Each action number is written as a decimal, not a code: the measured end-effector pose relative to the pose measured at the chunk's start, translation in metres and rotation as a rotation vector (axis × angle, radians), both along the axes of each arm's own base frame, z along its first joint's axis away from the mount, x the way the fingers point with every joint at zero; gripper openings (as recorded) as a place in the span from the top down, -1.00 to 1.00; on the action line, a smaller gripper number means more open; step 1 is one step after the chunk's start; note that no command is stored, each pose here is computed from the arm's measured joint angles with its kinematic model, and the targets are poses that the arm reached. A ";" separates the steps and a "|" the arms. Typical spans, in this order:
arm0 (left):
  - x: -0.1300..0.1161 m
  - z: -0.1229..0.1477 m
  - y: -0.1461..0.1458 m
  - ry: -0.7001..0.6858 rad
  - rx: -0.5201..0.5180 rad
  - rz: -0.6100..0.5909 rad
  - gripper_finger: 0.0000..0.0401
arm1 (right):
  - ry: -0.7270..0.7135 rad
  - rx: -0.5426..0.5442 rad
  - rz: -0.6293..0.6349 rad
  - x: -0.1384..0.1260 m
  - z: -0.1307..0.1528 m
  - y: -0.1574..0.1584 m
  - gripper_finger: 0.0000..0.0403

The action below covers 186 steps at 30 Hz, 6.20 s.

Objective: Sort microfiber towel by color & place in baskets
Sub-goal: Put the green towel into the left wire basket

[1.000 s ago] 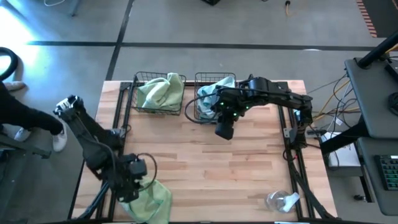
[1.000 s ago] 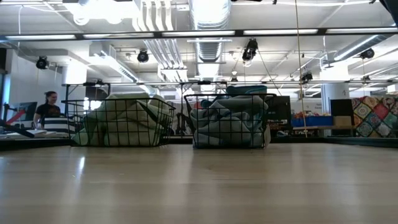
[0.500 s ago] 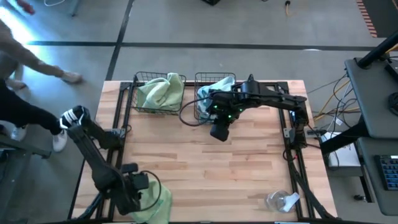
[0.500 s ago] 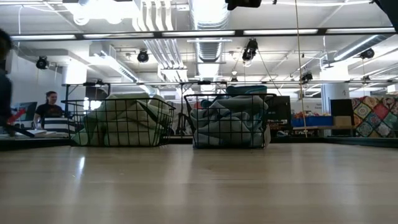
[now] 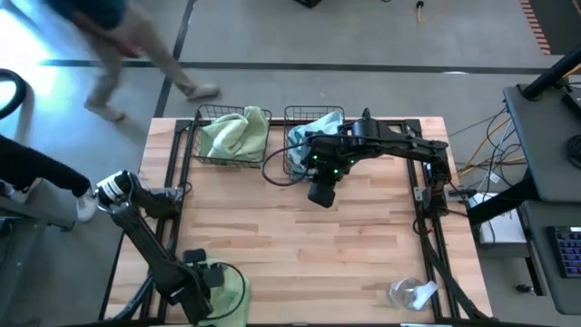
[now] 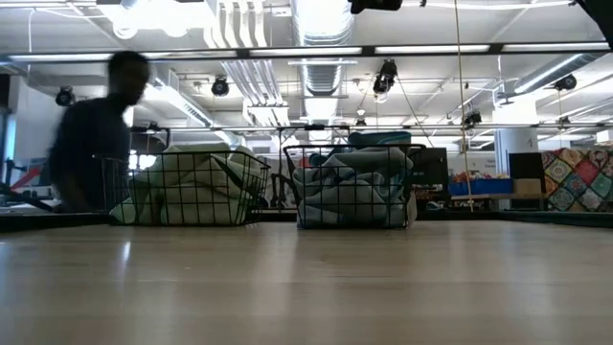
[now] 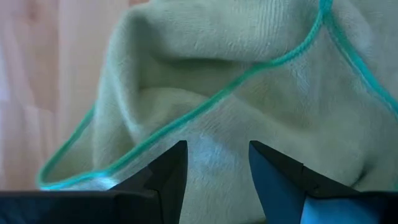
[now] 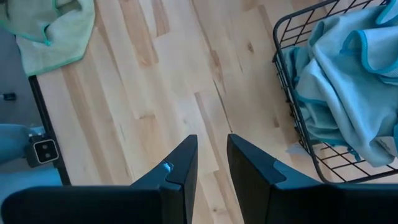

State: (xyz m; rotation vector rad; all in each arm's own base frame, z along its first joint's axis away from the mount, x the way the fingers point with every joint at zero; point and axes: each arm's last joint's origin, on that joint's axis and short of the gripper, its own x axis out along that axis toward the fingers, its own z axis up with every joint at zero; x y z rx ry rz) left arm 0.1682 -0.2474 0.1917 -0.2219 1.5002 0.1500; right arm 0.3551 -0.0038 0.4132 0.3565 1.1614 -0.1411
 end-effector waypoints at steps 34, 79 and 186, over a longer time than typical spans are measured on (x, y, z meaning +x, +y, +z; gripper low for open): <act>0.009 -0.055 -0.016 0.089 0.094 0.002 0.30 | -0.001 -0.009 0.022 0.000 0.000 0.000 0.59; 0.064 0.049 0.074 0.008 0.345 -0.025 0.99 | -0.018 -0.108 0.236 0.000 0.000 0.000 0.59; -0.013 0.129 0.359 -0.715 0.921 0.474 0.98 | -0.128 -0.408 0.002 0.012 0.008 -0.020 0.59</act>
